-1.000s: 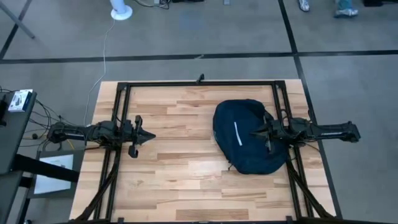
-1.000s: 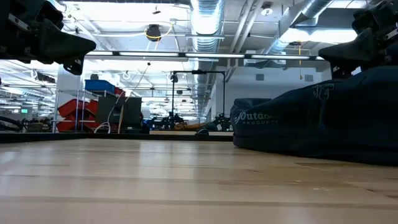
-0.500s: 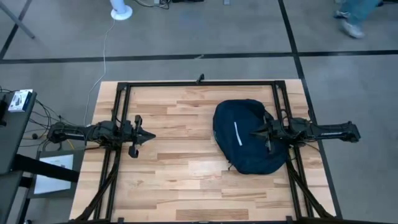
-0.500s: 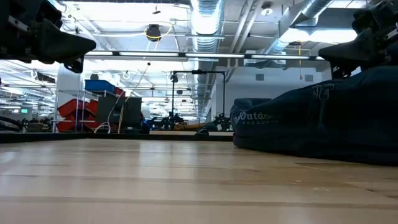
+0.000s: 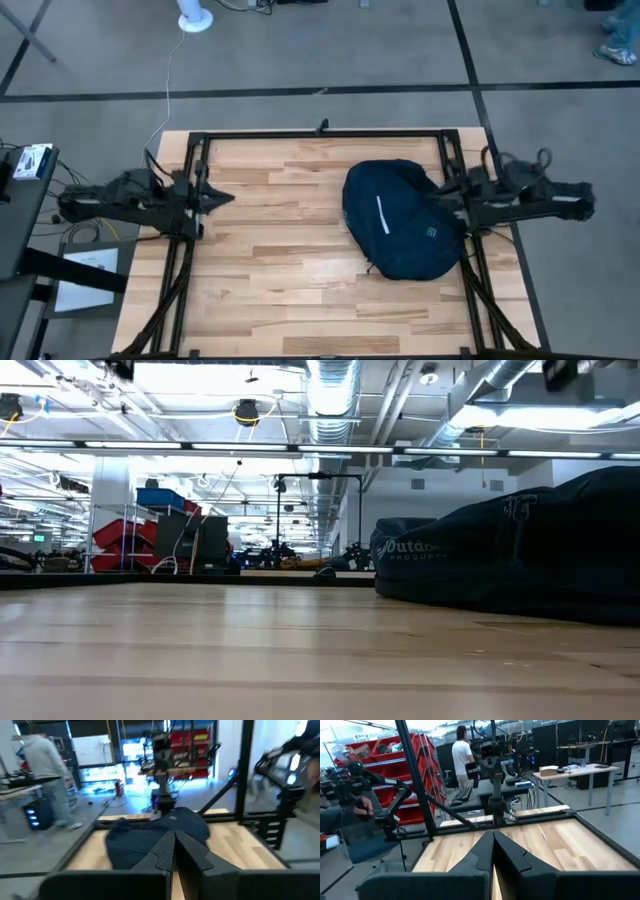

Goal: Unpack backpack
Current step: Open the blue backpack

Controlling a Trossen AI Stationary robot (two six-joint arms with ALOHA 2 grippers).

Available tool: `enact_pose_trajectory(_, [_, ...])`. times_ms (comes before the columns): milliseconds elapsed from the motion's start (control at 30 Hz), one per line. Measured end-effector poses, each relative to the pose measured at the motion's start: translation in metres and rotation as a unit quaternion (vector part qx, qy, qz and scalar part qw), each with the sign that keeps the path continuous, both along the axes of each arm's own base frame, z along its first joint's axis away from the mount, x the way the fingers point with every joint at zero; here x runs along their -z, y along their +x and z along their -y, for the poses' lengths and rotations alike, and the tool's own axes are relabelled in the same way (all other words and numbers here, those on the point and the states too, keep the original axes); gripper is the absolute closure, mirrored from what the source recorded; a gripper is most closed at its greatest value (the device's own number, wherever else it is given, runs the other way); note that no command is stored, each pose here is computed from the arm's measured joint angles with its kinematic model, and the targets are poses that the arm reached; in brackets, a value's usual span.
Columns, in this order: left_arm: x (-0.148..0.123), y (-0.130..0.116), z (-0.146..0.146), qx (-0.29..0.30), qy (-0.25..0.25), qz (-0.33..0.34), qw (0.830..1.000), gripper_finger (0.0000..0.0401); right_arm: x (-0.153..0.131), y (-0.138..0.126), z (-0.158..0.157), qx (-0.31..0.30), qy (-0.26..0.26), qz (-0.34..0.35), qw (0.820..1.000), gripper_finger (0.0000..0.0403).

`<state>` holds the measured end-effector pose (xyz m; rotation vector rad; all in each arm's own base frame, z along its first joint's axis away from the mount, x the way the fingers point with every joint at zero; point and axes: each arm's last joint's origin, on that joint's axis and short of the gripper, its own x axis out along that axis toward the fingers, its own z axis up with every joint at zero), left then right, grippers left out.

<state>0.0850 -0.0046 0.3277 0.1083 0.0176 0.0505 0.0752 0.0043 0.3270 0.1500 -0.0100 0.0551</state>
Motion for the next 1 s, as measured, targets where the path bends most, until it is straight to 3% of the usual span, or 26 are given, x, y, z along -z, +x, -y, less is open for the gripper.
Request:
enact_pose_trajectory(233, [-0.104,0.018,0.001,-0.023,0.034,-0.076,0.996,0.0401,-0.093,0.010,-0.001,-0.002,0.000,-0.013,1.000,0.0403])
enact_pose_trajectory(433, [-0.151,0.030,0.002,-0.026,-0.004,-0.094,0.995,0.0401,-0.126,0.016,-0.001,-0.005,0.061,-0.007,0.998,0.0403])
enact_pose_trajectory(567, [-0.165,0.040,0.003,-0.027,-0.017,-0.084,0.996,0.0401,-0.131,0.016,-0.001,-0.006,0.066,0.001,0.998,0.0403])
enact_pose_trajectory(800, [-0.163,0.049,0.004,-0.029,-0.042,-0.094,0.994,0.0401,-0.131,0.016,-0.005,-0.030,-0.021,0.004,0.999,0.0403])
enact_pose_trajectory(1000, [-0.161,0.055,0.005,-0.028,-0.032,-0.101,0.994,0.0401,-0.132,0.015,-0.008,-0.051,0.005,0.005,0.999,0.0403])
